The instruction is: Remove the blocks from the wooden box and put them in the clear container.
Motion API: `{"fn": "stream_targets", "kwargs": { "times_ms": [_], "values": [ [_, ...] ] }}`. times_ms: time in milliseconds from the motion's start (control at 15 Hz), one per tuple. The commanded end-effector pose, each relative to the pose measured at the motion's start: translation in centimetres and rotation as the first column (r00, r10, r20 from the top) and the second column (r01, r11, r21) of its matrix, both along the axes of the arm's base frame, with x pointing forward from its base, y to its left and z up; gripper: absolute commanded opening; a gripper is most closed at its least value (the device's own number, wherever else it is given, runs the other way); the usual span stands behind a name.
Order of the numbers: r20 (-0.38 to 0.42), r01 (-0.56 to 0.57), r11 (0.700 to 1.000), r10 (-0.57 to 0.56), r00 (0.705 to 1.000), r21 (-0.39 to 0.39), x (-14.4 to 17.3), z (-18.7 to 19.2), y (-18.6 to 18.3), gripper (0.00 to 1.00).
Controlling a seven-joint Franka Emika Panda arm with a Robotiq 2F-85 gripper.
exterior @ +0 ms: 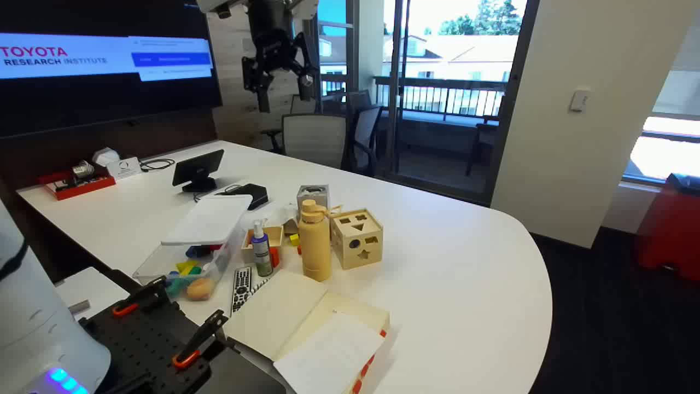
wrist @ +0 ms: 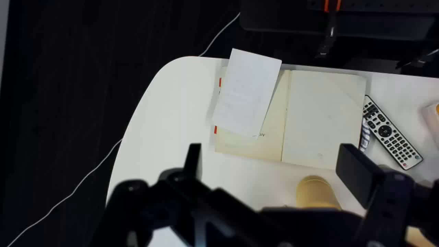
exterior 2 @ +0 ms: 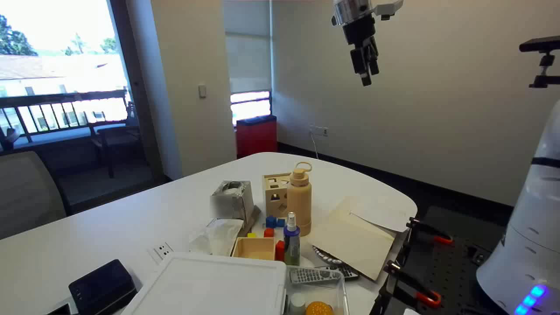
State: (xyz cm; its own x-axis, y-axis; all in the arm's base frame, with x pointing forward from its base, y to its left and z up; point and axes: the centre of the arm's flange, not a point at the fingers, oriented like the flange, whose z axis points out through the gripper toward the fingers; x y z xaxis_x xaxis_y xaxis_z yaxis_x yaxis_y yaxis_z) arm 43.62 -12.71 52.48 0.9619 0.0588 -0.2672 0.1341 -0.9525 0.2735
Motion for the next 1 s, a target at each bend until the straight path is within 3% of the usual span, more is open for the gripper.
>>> {"fn": "stream_targets", "kwargs": {
  "times_ms": [0,267,600,933],
  "values": [
    [0.0,0.0,1.0,0.0,1.0,0.0,0.0,0.0,0.0,1.0],
    [-0.012,0.004,1.0,-0.004,1.0,-0.002,1.7,-2.2,2.9,1.0],
    [-0.017,0.098,0.987,-0.097,0.995,0.131,4.9,-8.3,10.2,1.0],
    [0.017,0.169,0.95,-0.18,0.984,0.261,8.0,-17.7,18.7,1.0]
  ]
}}
